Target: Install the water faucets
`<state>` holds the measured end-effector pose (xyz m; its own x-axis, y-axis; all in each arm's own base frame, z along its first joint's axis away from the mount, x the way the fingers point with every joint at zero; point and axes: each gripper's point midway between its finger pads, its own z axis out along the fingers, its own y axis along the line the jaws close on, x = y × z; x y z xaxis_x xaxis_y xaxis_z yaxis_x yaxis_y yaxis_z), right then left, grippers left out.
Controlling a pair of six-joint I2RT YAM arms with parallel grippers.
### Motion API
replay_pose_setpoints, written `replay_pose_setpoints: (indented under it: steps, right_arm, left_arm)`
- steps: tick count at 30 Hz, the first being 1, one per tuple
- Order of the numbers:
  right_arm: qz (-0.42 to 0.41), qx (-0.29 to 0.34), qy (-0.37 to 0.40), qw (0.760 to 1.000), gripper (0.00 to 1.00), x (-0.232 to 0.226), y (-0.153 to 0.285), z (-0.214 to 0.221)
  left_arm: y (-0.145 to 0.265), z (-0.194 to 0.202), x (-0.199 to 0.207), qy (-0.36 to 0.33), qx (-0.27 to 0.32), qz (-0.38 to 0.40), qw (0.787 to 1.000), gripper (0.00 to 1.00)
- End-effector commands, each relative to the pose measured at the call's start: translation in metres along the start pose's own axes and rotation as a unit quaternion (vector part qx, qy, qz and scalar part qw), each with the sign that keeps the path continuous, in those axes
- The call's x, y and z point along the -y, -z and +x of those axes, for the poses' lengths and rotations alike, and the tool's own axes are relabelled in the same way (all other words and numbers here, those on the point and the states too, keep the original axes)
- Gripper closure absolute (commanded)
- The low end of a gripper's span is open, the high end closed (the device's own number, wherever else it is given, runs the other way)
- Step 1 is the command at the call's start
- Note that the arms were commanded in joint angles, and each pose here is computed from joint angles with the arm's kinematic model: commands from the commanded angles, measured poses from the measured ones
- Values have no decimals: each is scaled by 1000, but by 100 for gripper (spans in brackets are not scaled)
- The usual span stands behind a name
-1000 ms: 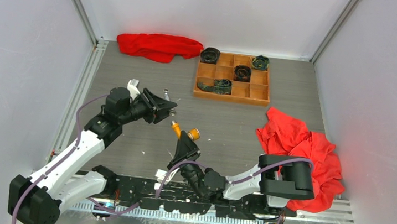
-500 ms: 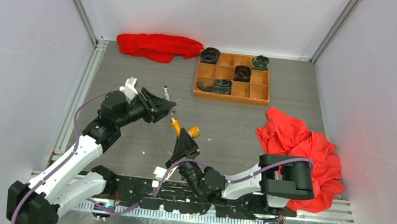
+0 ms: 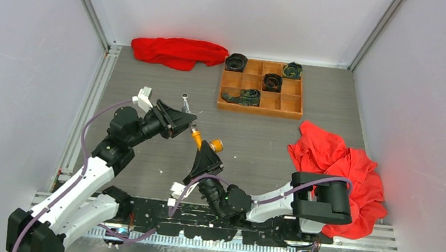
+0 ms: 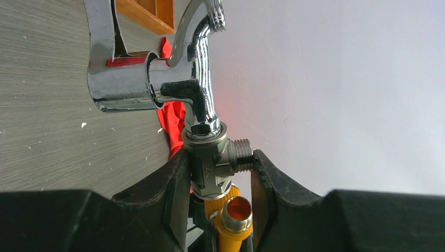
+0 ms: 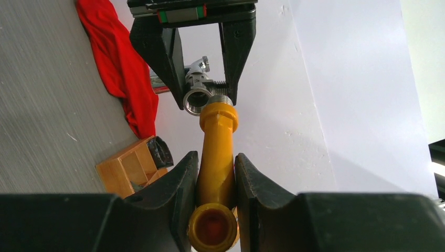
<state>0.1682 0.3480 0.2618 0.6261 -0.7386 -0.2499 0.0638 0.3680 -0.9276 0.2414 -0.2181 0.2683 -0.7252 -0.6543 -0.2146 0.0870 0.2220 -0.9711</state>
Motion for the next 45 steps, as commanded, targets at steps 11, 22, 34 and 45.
replay_pose_setpoints:
  steps: [11,22,34,45]
  right_arm:
    - [18,-11,-65,998,99,12,-13,-3]
    - [14,-18,-71,997,99,9,-17,-1]
    - [27,-25,-83,996,99,16,-19,-1]
    - [21,-38,-89,995,99,9,-24,-3]
  left_arm:
    - [14,-6,48,-65,23,100,993,100]
    - [17,-2,53,-95,15,113,989,100]
    - [15,1,49,-112,6,110,988,100]
    - [18,6,58,-133,0,127,983,100]
